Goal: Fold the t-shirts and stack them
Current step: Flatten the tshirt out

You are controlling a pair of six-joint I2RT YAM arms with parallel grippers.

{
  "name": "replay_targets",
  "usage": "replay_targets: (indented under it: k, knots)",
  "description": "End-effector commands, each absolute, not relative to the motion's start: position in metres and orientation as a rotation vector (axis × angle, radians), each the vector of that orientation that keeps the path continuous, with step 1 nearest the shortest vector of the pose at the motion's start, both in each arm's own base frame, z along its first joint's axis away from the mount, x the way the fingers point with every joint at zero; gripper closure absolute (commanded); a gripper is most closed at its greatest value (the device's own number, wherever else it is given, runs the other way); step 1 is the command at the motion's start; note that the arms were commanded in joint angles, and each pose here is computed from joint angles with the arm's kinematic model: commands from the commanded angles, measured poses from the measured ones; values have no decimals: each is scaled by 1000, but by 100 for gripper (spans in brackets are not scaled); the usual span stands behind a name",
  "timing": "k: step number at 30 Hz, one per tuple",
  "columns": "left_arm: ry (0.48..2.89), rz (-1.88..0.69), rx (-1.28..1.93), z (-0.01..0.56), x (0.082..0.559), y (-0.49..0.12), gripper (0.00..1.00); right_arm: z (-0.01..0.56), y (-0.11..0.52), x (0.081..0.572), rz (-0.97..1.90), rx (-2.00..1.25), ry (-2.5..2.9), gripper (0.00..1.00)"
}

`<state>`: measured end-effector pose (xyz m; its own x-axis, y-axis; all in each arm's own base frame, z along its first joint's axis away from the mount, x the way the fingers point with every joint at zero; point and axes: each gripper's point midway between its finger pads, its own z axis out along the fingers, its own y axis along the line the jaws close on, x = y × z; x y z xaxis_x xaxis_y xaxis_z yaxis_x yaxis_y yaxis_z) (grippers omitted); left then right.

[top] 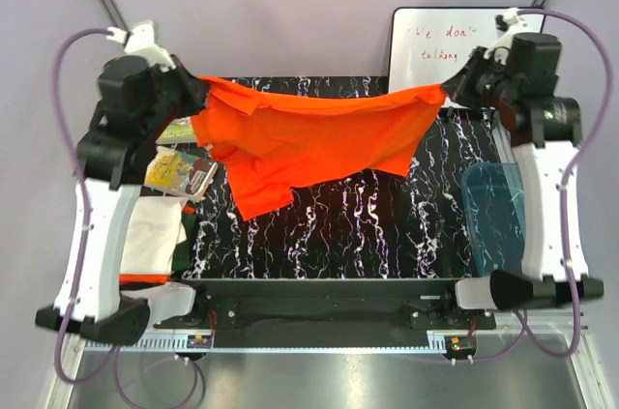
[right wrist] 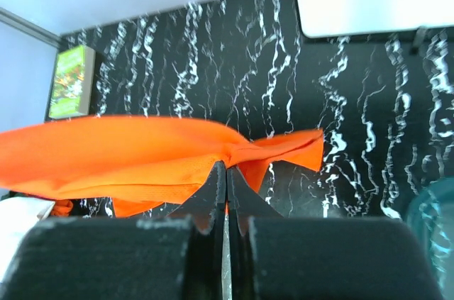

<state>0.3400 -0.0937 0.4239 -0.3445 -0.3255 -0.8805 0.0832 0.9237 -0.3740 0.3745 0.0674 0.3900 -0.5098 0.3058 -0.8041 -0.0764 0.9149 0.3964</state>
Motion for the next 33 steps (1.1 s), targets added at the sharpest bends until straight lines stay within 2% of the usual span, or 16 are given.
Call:
replay_targets:
  k: [1, 8, 12, 16, 19, 24, 28, 33]
  knots:
    - [1710, -403, -165, 471, 287, -73, 100, 428, 57, 328, 396, 132, 1932, 100]
    - [1530, -457, -124, 519, 206, -59, 100, 477, 52, 245, 385, 85, 1762, 100]
    - [1463, -483, -98, 540, 168, -54, 100, 479, 50, 214, 382, 78, 1729, 100]
    - [1435, -479, -91, 554, 154, -50, 100, 476, 46, 199, 367, 93, 1709, 100]
    - [1468, -466, -96, 554, 169, -53, 100, 468, 43, 207, 349, 107, 1729, 100]
    - [1667, -442, -107, 515, 244, -72, 100, 432, 45, 251, 348, 134, 1819, 100]
    - [1882, -440, -109, 451, 318, -94, 100, 381, 46, 300, 342, 178, 1928, 100]
    - [2091, -454, -139, 360, 387, -110, 100, 311, 49, 378, 328, 223, 2054, 100]
